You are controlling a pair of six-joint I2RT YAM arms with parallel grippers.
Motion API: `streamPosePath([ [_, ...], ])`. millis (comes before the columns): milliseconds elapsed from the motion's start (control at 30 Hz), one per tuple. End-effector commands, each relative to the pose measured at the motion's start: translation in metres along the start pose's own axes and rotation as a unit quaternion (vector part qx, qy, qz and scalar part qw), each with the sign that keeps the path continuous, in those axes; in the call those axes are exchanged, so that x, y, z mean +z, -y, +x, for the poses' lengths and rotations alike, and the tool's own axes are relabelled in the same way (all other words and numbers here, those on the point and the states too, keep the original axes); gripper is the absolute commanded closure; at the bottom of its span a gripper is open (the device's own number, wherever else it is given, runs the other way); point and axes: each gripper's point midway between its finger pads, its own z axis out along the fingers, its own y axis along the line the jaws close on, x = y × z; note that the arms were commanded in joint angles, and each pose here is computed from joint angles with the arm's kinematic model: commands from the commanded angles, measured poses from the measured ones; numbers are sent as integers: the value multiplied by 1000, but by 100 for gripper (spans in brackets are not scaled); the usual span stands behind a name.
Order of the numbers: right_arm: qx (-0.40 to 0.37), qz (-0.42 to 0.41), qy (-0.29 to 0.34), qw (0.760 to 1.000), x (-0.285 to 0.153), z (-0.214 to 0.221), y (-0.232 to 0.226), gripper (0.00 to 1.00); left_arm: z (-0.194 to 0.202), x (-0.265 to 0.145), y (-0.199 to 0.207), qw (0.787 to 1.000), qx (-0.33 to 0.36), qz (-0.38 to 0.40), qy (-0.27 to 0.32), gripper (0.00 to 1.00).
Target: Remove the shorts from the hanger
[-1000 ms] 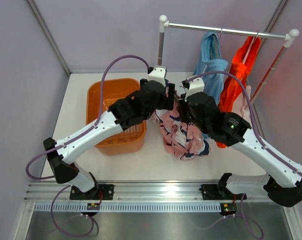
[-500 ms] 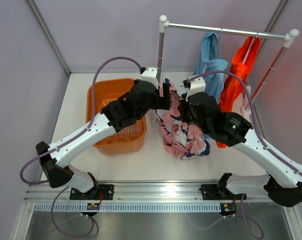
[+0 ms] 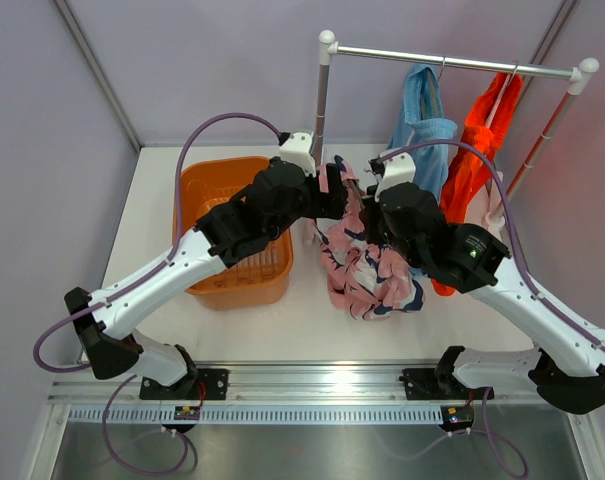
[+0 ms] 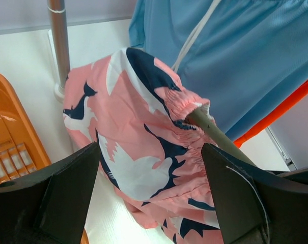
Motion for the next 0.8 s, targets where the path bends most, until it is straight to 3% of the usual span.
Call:
streamPosePath([
  [0,22,0,50,999,-14,-34,0,100,-9,-8,18,999,-29,36,21,14],
  [300,19,-4,43,999,-10,-33,-5,100,8,-5,33,996,-57,72,15,14],
  [767,22,-11,39,999,-10,-28,-7,100,-7,-32,34,988,-92,111,59,12],
])
